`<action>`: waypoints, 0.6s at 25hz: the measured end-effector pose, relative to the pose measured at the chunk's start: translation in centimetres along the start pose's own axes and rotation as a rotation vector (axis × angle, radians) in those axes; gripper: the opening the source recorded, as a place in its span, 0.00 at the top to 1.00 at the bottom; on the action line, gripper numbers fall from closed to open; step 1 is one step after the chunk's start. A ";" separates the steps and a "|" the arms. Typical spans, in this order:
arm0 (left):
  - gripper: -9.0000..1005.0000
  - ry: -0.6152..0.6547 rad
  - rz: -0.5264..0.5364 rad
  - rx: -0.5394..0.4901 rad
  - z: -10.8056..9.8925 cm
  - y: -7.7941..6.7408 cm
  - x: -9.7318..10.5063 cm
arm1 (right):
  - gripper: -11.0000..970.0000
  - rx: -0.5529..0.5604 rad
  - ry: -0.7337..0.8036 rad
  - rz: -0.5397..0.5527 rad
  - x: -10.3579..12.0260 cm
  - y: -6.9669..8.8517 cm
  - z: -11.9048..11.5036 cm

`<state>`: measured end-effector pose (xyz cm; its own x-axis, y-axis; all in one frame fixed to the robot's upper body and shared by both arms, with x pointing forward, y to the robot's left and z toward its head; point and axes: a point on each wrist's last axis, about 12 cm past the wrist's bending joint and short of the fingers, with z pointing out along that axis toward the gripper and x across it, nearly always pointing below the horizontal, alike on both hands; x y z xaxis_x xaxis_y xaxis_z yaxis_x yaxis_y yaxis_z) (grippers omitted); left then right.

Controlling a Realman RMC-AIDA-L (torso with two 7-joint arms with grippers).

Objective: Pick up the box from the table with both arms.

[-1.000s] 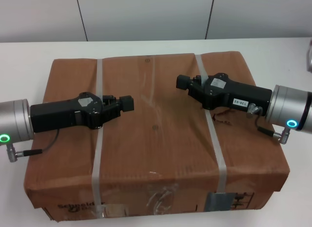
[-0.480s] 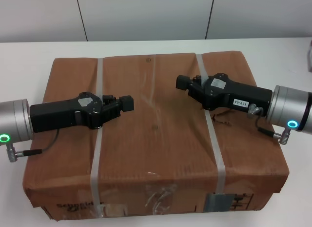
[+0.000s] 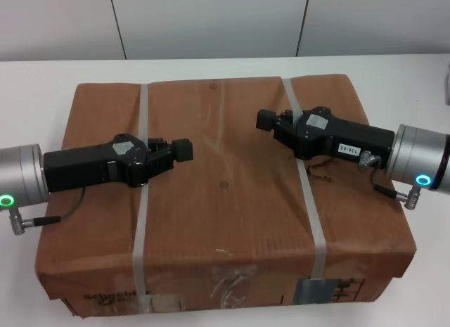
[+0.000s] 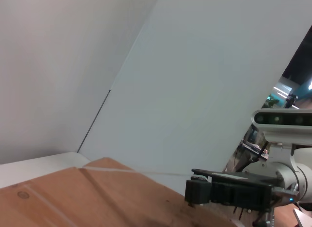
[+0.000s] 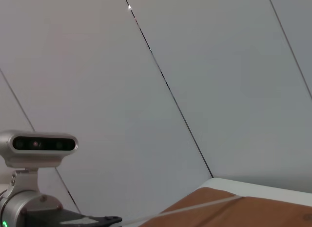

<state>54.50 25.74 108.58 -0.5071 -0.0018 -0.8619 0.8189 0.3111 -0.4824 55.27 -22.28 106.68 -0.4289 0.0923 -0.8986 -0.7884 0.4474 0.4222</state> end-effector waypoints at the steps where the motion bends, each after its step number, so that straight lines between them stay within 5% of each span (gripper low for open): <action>1: 0.92 0.000 0.001 0.000 0.0 0.0 0.0 | 0.98 0.001 0.000 0.000 0.0 0.0 0.0; 15: 0.92 -0.002 0.002 -0.002 -0.1 0.0 0.1 | 0.98 0.000 0.002 -0.003 0.1 0.0 0.0</action>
<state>54.42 25.80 108.51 -0.5050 -0.0029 -0.8631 0.8193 0.3131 -0.4804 55.25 -22.23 106.63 -0.4276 0.0892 -0.8996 -0.7895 0.4478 0.4197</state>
